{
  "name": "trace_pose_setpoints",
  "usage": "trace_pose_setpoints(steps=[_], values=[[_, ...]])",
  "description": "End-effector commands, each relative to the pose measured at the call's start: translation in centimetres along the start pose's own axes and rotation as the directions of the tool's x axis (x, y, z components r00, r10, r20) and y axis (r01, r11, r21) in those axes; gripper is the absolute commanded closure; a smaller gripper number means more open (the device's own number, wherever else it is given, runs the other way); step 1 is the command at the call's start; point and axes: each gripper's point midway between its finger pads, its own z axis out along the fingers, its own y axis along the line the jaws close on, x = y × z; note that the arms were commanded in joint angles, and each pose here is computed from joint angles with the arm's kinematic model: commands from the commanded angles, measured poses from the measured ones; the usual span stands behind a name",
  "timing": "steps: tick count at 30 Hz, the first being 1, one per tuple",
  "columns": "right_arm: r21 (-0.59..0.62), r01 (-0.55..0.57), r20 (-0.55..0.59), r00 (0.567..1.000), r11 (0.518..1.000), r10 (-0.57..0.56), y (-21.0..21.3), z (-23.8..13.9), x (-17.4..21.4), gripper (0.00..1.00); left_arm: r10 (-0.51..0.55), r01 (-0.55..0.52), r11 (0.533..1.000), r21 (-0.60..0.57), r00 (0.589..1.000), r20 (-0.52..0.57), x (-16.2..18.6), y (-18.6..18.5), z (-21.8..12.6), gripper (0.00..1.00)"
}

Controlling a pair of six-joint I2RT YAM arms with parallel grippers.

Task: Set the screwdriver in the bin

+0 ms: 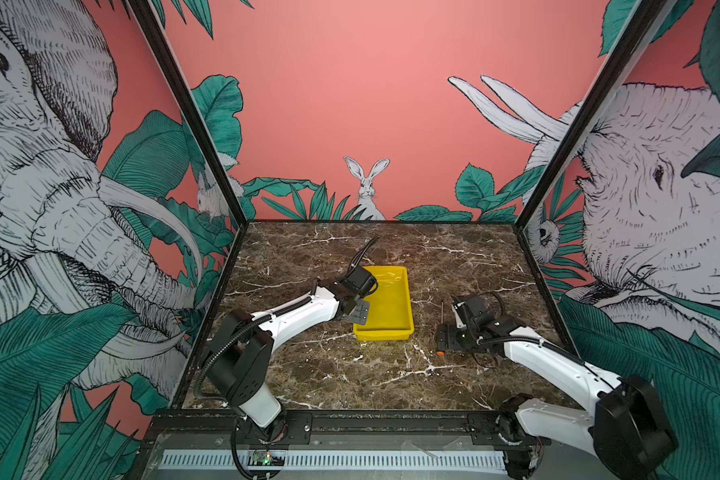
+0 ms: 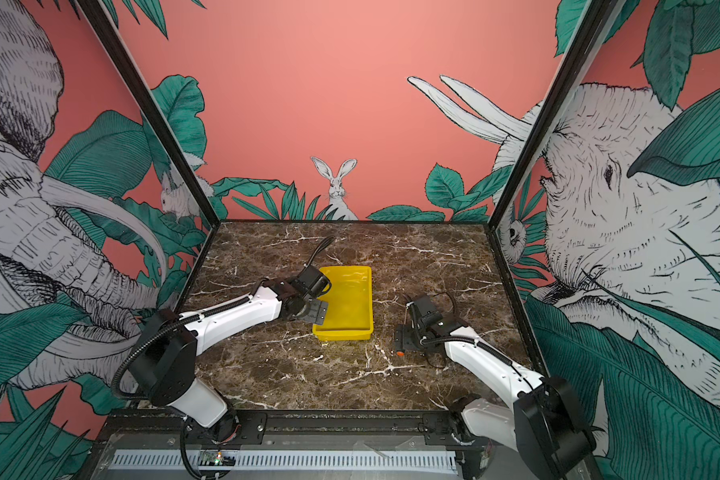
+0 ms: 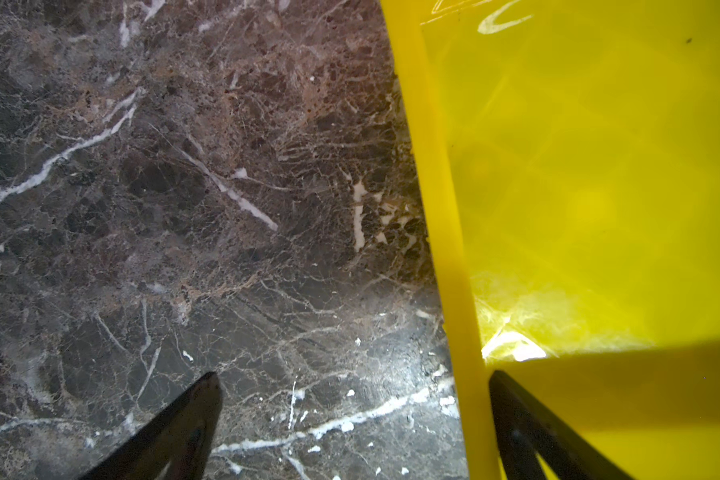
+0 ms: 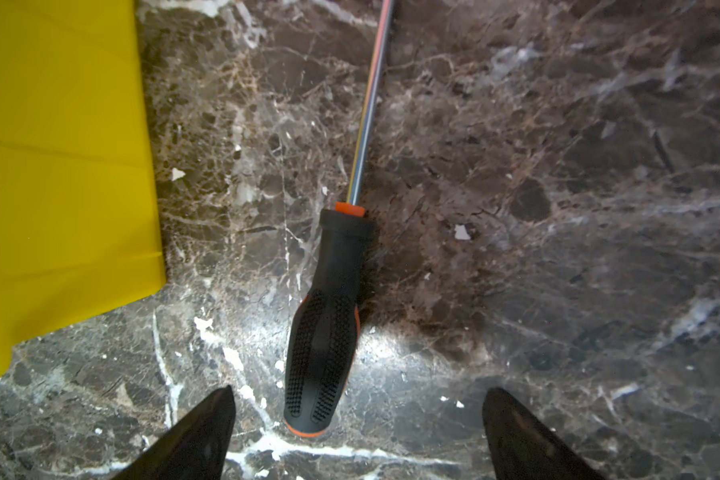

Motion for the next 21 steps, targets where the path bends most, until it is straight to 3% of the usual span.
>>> trace_pose_setpoints(steps=[1,11,21], values=[[0.032,-0.030,0.050,0.998,0.999,0.028,0.5,0.2,-1.7,0.14,-0.030,0.029,0.999,0.032,0.999,0.036,-0.3,0.7,-1.4,0.00],[0.077,-0.019,0.029,0.999,0.997,0.016,1.4,2.0,-2.3,0.45,-0.103,0.075,0.978,0.196,0.986,0.133,-2.2,0.5,-4.4,0.00],[0.072,-0.029,0.016,0.999,0.997,0.028,1.7,3.3,-2.1,0.54,-0.235,0.170,0.927,0.335,0.958,0.165,-1.6,2.5,-5.8,0.00]])
